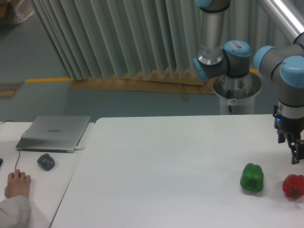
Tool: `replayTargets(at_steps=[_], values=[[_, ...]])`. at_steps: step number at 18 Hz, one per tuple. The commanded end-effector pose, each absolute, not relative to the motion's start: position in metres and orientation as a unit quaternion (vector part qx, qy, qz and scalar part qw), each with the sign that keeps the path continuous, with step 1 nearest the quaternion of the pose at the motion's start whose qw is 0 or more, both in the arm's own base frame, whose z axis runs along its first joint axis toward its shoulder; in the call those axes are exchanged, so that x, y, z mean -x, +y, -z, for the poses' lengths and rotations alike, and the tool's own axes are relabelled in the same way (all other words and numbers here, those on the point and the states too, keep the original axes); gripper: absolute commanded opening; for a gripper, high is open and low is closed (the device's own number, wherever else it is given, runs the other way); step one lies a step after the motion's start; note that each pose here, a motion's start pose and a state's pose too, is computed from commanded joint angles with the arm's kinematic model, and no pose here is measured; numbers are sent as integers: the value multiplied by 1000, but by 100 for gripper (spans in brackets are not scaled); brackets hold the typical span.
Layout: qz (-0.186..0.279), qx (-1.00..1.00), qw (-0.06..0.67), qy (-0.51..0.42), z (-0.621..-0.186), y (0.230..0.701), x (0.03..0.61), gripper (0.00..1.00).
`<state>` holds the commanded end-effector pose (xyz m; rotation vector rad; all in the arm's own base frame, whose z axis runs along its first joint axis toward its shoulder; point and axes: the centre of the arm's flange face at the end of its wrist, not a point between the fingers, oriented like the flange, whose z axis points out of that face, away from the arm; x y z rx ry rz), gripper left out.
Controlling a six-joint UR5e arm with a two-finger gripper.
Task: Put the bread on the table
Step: 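Raise the gripper and move it away from the peppers, out of view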
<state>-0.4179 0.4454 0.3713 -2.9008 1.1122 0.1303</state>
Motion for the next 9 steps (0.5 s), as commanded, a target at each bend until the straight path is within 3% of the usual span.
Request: replayTargets(at_steps=[9], values=[[-43,938,13,345,-369,440,423,100]])
